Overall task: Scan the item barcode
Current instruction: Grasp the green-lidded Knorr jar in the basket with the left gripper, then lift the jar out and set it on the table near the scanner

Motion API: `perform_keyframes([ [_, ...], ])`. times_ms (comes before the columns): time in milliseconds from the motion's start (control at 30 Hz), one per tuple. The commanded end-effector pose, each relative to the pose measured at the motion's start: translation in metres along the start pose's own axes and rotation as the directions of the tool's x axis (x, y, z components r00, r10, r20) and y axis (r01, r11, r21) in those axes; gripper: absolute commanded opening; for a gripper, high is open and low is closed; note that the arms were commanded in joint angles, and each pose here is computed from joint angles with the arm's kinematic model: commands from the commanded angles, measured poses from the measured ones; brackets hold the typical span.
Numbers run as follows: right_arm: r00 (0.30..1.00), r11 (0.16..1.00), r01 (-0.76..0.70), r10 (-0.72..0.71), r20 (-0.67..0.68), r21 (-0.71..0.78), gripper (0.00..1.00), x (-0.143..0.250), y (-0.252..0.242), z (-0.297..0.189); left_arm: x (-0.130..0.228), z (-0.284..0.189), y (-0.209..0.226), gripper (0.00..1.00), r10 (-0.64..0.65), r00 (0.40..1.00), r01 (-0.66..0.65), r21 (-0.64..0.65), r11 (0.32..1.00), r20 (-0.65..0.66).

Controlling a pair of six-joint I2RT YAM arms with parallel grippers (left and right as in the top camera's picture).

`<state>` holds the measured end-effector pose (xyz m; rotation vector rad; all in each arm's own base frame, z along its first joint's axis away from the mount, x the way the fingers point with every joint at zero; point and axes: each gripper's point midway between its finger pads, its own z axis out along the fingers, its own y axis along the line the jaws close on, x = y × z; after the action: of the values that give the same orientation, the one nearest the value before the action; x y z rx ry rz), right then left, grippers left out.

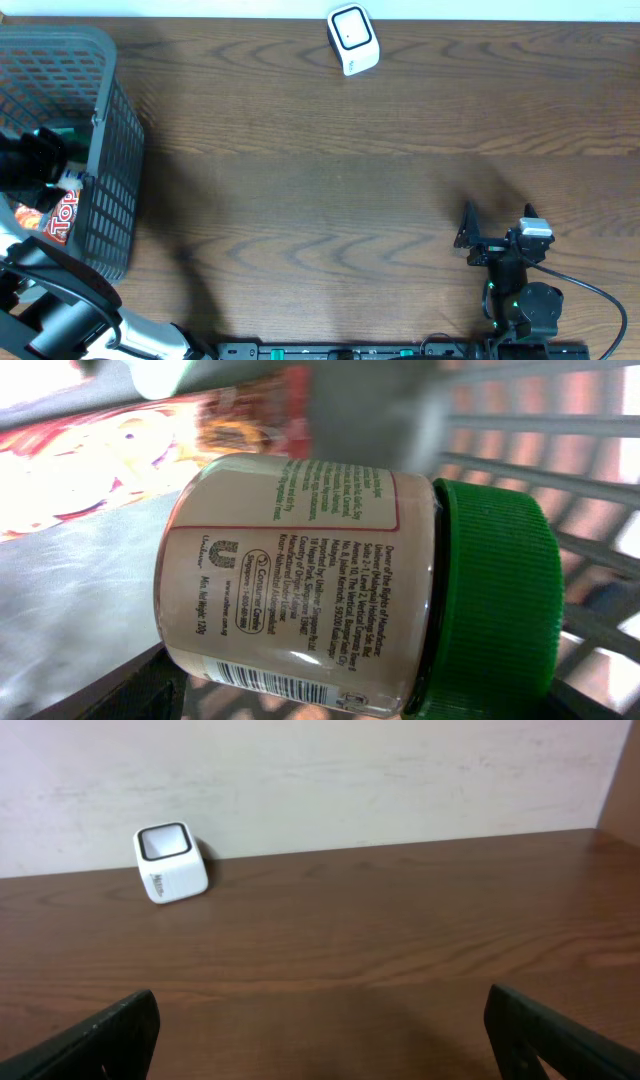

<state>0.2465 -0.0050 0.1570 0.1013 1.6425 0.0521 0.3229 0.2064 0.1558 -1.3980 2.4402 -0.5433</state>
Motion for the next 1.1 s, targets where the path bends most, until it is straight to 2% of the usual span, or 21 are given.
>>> perform_keyframes([
  [0,1.000,1.000,0.010,-0.010,0.002,-0.002,0.99,0.000,0.001,0.000,0.000,-0.037,-0.047,0.77,0.054,0.997,-0.063,0.187,0.980,0.053],
  [333,1.000,1.000,0.010,-0.010,0.002,-0.002,0.99,0.000,0.001,0.000,0.012,-0.115,-0.111,0.77,0.132,0.974,-0.199,0.405,0.893,0.186],
  [533,1.000,1.000,0.010,-0.010,0.002,-0.002,0.99,0.000,0.001,0.000,0.032,-0.162,-0.145,0.77,0.153,0.953,-0.275,0.535,0.799,0.261],
  [600,1.000,1.000,0.010,-0.010,0.002,-0.002,0.99,0.000,0.001,0.000,0.046,-0.179,-0.159,0.77,0.182,0.943,-0.316,0.583,0.749,0.278],
  [800,1.000,1.000,0.010,-0.010,0.002,-0.002,0.99,0.000,0.001,0.000,0.082,-0.189,-0.184,0.77,0.264,0.923,-0.384,0.609,0.694,0.282],
  [1067,1.000,1.000,0.010,-0.010,0.002,-0.002,0.99,0.000,0.001,0.000,0.144,-0.168,-0.228,0.76,0.439,0.875,-0.458,0.639,0.618,0.204],
])
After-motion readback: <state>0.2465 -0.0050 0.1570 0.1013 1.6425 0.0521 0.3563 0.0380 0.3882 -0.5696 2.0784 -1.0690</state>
